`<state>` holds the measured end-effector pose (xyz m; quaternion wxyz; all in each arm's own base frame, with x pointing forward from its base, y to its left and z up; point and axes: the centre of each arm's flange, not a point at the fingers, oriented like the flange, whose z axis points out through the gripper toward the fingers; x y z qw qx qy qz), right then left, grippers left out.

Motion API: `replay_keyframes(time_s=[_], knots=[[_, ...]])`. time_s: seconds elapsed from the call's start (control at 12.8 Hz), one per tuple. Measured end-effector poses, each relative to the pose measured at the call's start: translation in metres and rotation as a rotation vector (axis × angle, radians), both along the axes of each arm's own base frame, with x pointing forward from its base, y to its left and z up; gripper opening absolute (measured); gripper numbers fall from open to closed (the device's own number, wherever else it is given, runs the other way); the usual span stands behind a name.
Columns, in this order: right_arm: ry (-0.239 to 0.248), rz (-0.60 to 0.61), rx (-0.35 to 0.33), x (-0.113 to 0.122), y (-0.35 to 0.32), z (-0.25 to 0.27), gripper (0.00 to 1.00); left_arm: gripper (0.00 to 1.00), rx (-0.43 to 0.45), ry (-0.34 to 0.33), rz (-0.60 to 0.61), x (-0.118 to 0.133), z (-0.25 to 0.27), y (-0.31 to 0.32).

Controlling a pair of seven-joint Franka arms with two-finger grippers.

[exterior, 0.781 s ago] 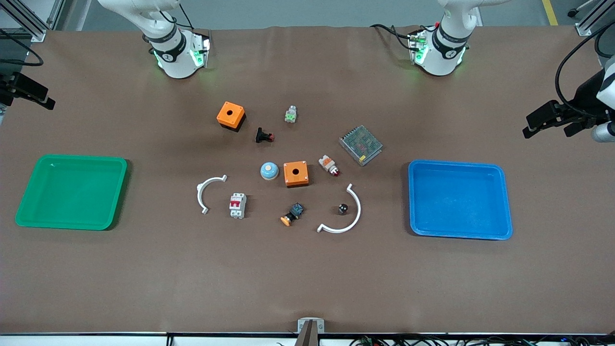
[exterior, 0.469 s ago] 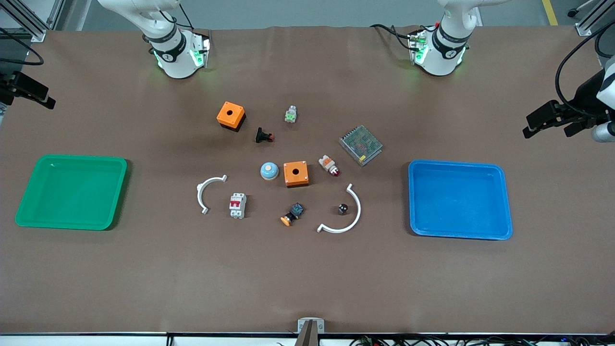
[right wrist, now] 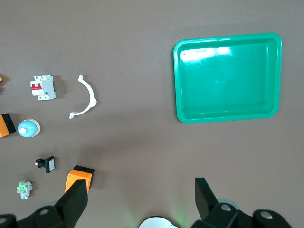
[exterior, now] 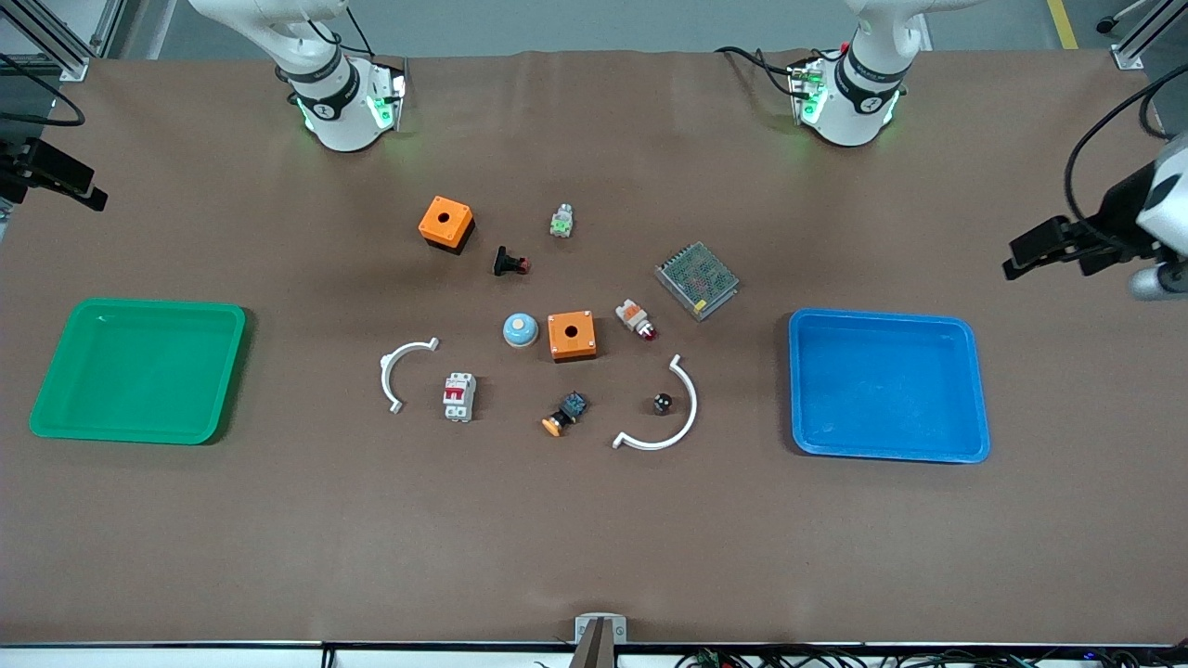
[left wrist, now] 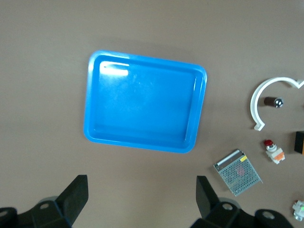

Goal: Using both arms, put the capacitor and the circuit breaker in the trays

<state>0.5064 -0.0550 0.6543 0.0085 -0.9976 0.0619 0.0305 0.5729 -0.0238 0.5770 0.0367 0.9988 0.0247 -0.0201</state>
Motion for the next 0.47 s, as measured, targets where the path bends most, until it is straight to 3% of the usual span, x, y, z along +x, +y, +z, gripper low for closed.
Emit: replay_keyframes(time_s=[0.23,0.47], knots=[[0.003,-0.001,0.0,0.0,-0.001,-0.001,1.0,1.0,-0.005,0.07,-0.056,0.018,-0.055,-0.074],[-0.003,-0.001,0.0,0.0,-0.001,0.0,1.0,1.0,-0.005,0.078,-0.027,0.028,-0.111,-0.164]])
